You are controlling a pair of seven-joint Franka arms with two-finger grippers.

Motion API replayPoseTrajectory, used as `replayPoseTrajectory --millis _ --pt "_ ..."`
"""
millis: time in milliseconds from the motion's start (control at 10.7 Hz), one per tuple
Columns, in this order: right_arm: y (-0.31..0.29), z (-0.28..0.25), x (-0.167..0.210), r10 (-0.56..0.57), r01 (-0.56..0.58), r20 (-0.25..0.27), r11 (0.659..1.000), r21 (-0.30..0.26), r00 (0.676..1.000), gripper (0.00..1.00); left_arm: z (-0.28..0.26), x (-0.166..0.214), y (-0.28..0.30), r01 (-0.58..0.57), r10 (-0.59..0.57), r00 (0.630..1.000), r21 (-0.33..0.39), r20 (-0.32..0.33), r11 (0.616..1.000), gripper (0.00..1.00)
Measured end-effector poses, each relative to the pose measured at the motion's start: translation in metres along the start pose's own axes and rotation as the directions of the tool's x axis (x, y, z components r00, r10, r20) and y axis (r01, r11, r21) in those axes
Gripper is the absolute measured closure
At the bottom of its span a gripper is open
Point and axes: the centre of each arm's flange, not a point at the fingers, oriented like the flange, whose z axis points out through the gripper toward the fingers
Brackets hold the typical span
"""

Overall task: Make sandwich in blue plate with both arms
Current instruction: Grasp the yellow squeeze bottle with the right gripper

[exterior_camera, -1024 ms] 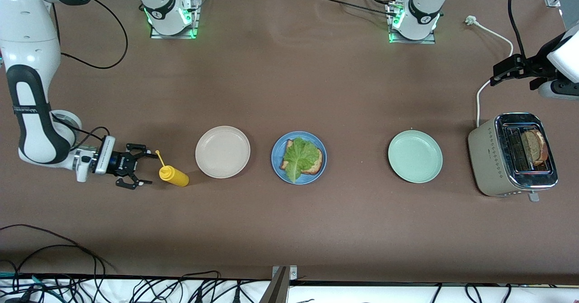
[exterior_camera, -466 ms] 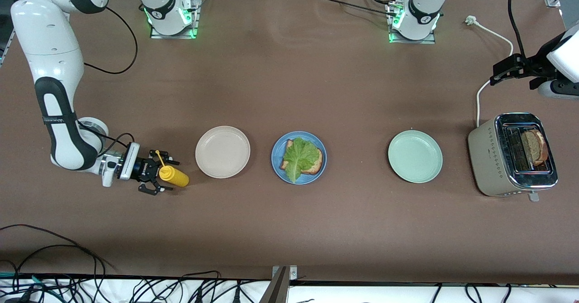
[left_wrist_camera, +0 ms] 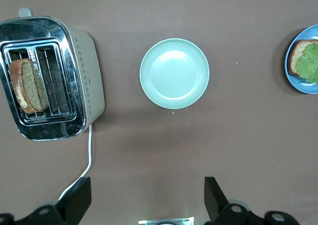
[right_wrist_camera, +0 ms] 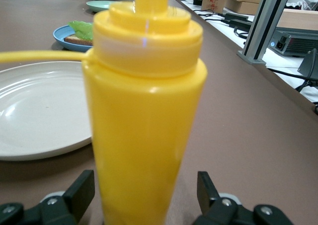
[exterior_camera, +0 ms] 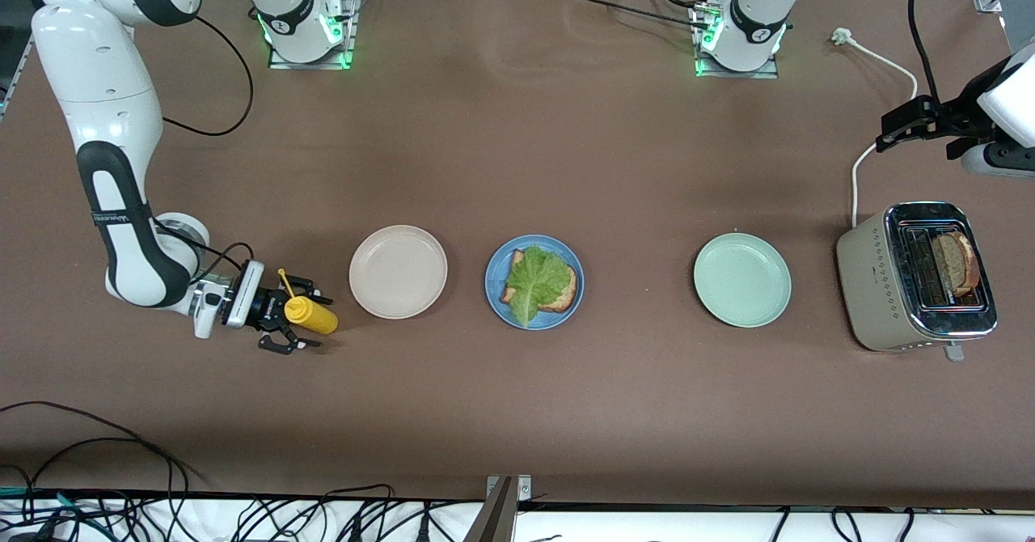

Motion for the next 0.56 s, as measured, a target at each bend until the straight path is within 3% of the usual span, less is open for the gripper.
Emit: replayPoseTrajectory --millis 93,279,372,559 --pt "0.001 0.002 0.002 -0.004 0.004 0.009 1.0 -0.006 1.0 0.15 0.0 0.0 0.0 0.0 0.0 1.0 0.0 0.0 1.0 0.0" --pt "0.003 0.004 0.004 -0.005 0.005 0.014 1.0 -0.009 1.0 0.49 0.0 0.0 0.0 0.0 0.0 1.0 0.0 0.001 1.0 0.0" --pt "0.007 0.003 0.007 0.009 -0.009 0.018 1.0 -0.015 1.0 0.58 0.0 0.0 0.0 0.0 0.0 1.0 0.0 0.001 1.0 0.0" --pt "0.019 0.004 0.021 0.038 -0.036 0.063 0.999 -0.026 0.997 0.64 0.0 0.0 0.0 0.0 0.0 1.0 0.0 0.001 1.0 0.0"
